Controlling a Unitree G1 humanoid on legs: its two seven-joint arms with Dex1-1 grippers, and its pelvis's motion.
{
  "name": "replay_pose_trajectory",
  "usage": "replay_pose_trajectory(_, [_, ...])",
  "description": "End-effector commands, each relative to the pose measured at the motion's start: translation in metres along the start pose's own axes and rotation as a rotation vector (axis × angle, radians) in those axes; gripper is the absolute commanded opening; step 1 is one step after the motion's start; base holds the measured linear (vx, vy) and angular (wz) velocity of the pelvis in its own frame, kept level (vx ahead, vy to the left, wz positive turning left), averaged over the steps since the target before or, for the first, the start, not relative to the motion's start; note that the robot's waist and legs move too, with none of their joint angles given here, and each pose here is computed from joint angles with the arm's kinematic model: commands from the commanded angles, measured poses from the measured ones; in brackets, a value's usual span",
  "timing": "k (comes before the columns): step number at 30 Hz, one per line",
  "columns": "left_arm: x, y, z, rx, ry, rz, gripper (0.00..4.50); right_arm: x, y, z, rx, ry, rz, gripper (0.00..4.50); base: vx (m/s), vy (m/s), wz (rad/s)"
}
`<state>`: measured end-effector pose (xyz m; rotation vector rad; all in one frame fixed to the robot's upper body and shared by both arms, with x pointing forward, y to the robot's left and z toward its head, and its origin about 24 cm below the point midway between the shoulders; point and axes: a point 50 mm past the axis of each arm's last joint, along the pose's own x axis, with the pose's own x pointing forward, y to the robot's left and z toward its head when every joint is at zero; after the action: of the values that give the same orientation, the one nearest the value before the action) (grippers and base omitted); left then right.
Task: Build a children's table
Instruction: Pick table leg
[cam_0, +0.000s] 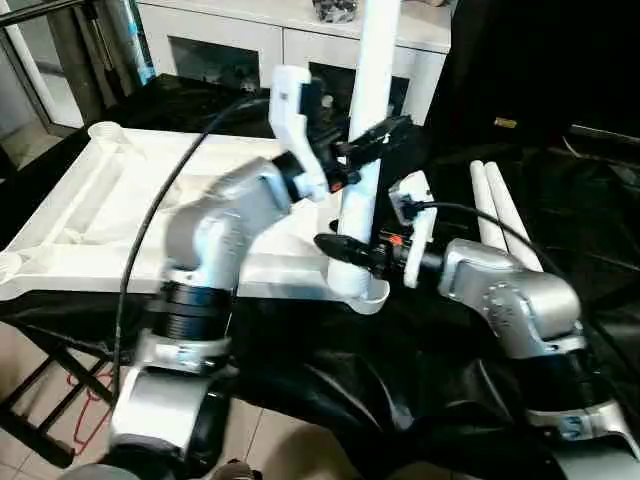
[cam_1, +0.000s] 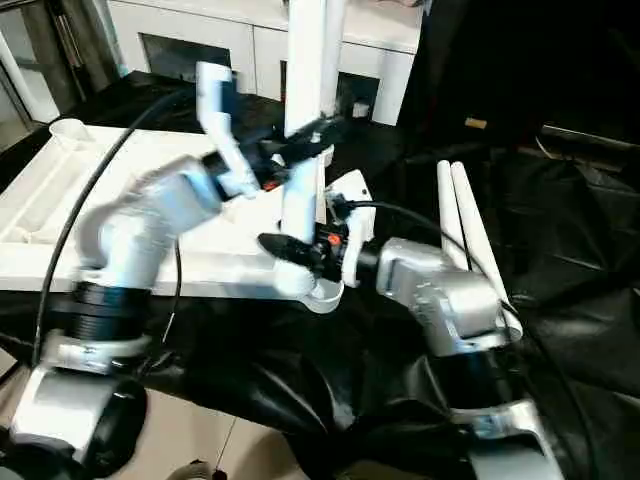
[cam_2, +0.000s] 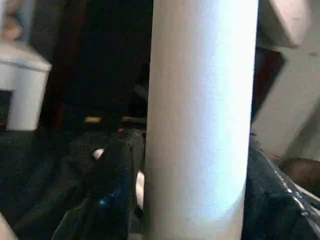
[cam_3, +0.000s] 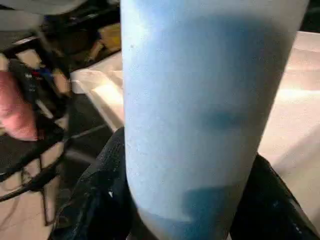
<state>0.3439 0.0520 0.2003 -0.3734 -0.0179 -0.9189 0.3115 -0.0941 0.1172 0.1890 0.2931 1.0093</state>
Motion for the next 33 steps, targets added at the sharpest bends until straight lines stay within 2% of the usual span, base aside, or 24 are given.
replay_pose_trajectory(1, [0.001, 0.004, -0.003, -0.006, 0.000, 0.054, 2.13, 0.002, 0.002, 0.015, -0.054, -0.055, 0.003, 1.93, 0.000, 0.000, 0.00])
replay_pose_trajectory(3, [0.001, 0.004, -0.002, -0.019, -0.017, 0.050, 1.90, 0.003, 0.002, 0.016, -0.055, -0.061, -0.004, 1.93, 0.000, 0.000, 0.00])
replay_pose_trajectory(7, [0.002, 0.001, 0.000, -0.029, -0.037, 0.025, 1.86, 0.003, 0.000, 0.017, -0.078, -0.063, -0.031, 1.93, 0.000, 0.000, 0.00])
replay_pose_trajectory(9, [0.002, 0.000, 0.000, -0.033, -0.039, 0.016, 1.85, 0.003, 0.002, 0.018, -0.059, -0.072, -0.001, 2.49, 0.000, 0.000, 0.00])
replay_pose_trajectory(14, [0.002, -0.001, -0.001, -0.011, -0.014, -0.027, 1.83, -0.006, 0.003, 0.018, -0.065, -0.032, 0.050, 2.95, 0.000, 0.000, 0.00])
replay_pose_trajectory(21, [0.001, -0.004, -0.002, 0.059, 0.032, -0.091, 1.83, -0.018, -0.003, 0.015, -0.075, 0.056, 0.077, 2.96, 0.000, 0.000, 0.00])
replay_pose_trajectory(33, [0.001, -0.013, -0.005, 0.072, 0.056, -0.167, 1.83, -0.013, -0.005, 0.007, -0.040, 0.103, 0.066, 2.96, 0.000, 0.000, 0.00])
